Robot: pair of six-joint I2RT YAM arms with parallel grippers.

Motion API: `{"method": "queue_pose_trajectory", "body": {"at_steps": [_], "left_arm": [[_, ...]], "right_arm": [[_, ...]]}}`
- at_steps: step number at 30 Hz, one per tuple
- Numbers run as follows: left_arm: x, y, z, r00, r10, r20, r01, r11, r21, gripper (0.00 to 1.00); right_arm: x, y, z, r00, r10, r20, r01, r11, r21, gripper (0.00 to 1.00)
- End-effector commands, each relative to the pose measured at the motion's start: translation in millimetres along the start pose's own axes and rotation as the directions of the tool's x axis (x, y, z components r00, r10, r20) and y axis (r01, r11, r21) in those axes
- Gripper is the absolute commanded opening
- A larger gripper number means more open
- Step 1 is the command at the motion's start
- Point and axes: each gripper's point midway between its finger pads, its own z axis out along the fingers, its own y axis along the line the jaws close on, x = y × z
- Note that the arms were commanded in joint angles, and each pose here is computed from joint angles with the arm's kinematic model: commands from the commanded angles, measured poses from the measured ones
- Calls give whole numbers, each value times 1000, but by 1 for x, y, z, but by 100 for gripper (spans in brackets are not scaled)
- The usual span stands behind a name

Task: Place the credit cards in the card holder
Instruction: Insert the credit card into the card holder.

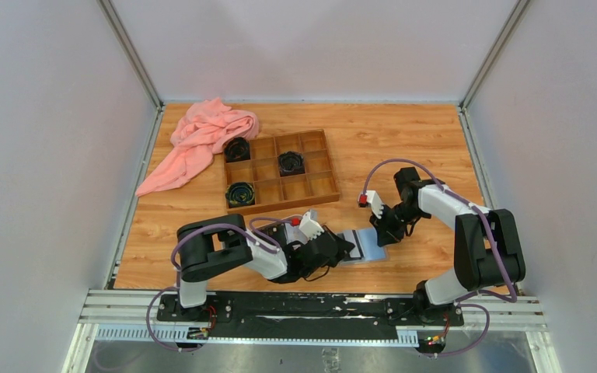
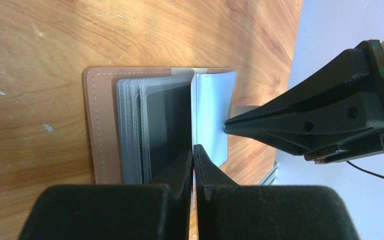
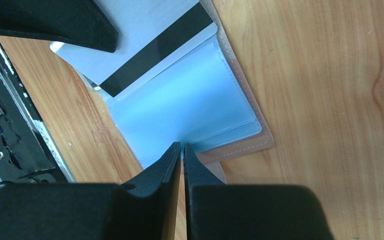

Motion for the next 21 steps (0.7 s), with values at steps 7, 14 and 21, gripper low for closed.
{"method": "queue_pose_trajectory", "body": {"at_steps": [7, 14, 21], "left_arm": [[21, 17, -1, 989, 121, -90, -122, 992, -8, 0], [17, 24, -7, 985, 136, -104, -138, 990, -16, 0], [20, 28, -5, 984, 122, -130, -127, 992, -26, 0]], "right_arm": [[15, -15, 6, 997, -18, -75, 22, 999, 48, 10], [15, -15, 6, 997, -14, -79, 18, 999, 48, 10], [15, -15, 6, 997, -16, -80, 20, 999, 47, 10]]}}
